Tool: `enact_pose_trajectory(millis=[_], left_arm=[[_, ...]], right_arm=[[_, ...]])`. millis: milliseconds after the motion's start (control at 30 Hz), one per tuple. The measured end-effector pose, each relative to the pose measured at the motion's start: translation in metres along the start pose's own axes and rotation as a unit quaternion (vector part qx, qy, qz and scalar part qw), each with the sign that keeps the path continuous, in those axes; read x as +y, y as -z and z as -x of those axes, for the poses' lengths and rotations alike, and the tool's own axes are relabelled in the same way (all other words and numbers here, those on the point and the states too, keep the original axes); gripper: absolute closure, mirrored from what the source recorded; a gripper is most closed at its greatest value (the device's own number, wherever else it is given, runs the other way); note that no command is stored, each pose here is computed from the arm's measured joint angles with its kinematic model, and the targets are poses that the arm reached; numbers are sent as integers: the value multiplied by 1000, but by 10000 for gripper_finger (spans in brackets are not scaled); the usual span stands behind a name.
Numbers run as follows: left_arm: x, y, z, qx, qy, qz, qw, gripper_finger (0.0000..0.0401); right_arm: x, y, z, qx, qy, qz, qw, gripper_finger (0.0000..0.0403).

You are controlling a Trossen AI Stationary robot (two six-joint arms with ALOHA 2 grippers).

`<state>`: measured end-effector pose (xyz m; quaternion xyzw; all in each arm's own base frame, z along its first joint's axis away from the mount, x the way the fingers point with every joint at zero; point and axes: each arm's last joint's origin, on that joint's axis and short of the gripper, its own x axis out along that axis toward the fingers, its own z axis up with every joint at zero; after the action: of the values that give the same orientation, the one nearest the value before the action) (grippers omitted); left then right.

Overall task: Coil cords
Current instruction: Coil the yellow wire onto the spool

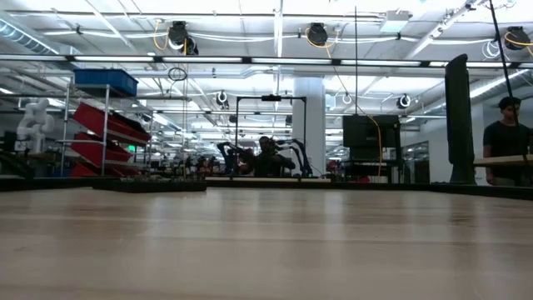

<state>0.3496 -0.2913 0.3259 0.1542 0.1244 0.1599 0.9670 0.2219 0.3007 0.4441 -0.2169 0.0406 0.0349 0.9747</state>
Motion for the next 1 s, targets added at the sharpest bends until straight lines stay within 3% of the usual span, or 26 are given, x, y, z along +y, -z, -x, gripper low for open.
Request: enact_pose_trajectory(millis=[667, 1000], left_arm=[[6, -20, 80, -36, -90, -10, 995, 401], [9, -29, 112, -54, -87, 17, 995, 401]], right_arm=[[3, -1, 6, -2, -11, -10, 1000, 403], [2, 1, 5, 7, -11, -15, 1000, 403]])
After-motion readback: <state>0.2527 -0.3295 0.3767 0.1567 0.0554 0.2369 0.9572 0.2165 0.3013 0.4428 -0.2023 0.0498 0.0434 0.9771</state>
